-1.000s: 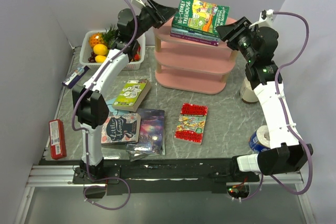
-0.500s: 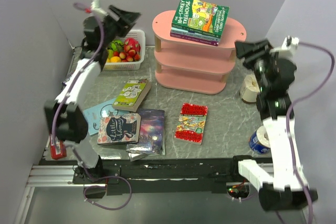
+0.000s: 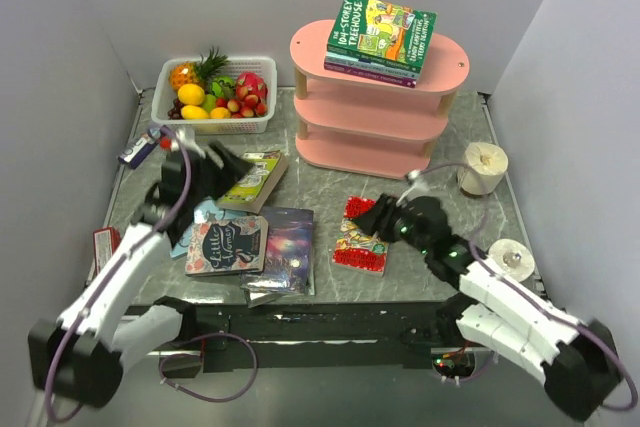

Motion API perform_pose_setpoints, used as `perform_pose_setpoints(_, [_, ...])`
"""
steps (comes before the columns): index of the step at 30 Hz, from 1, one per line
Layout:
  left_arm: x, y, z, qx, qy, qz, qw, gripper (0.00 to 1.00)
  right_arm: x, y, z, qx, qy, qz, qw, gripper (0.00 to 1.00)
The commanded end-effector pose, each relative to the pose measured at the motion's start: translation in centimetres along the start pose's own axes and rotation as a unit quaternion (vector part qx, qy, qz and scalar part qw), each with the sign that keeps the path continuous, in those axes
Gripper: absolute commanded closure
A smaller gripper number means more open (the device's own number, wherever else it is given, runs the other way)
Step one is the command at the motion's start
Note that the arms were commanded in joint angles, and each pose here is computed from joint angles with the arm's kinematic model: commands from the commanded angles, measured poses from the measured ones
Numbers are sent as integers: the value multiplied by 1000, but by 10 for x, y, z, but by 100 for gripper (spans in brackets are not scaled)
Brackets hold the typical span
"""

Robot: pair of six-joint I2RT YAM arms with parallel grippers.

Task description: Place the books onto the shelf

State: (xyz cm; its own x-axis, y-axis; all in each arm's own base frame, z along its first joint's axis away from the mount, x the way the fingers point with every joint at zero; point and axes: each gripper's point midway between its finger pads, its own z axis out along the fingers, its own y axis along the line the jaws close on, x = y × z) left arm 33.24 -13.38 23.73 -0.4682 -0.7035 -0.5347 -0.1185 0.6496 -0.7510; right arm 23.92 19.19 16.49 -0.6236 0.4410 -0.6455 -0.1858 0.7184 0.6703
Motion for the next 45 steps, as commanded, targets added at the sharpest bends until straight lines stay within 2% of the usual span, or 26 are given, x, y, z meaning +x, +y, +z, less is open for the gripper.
perform_pose_setpoints(1, [65, 3, -52, 90, 66, 39, 993, 26, 34, 39, 18, -97, 45, 8, 994, 37])
perform_pose_setpoints(3, [96, -14, -72, 168, 108, 38, 979, 29, 52, 45, 27, -114, 92, 22, 989, 34])
perform_pose_setpoints(6, [129, -5, -87, 188, 147, 37, 970, 33, 54, 51, 41, -127, 98, 30, 987, 32])
perform_pose_setpoints(8, [141, 8, -86, 170, 159, 45, 972, 36, 53, 55, 49, -132, 97, 31, 986, 31])
perform_pose_setpoints(13, [168, 55, -76, 81, 198, 60, 975, 46, 78, 53, 83, -140, 157, 45, 977, 31])
perform_pose_setpoints(17, [173, 77, -69, 26, 191, 58, 980, 57, 93, 52, 103, -156, 178, 73, 969, 32])
perform_pose_setpoints(19, [175, 91, -66, -19, 194, 52, 979, 61, 93, 61, 107, -177, 185, 75, 964, 32])
perform_pose_setpoints(24, [185, 112, -57, -70, 205, 49, 975, 66, 94, 64, 123, -181, 195, 74, 961, 37])
perform_pose_setpoints(28, [197, 129, -56, -92, 217, 36, 971, 69, 84, 74, 128, -203, 174, 65, 962, 42])
perform_pose_setpoints(30, [199, 133, -55, -98, 217, 33, 971, 72, 81, 80, 133, -213, 176, 62, 959, 48])
perform_pose_setpoints(32, [197, 133, -55, -99, 215, 36, 971, 73, 89, 83, 138, -225, 199, 61, 952, 53])
perform_pose_setpoints(37, [197, 133, -56, -96, 215, 41, 971, 74, 97, 100, 136, -278, 243, 57, 928, 56])
perform_pose_setpoints(45, [204, 145, -52, -113, 221, 45, 968, 76, 103, 114, 122, -341, 284, 40, 895, 39])
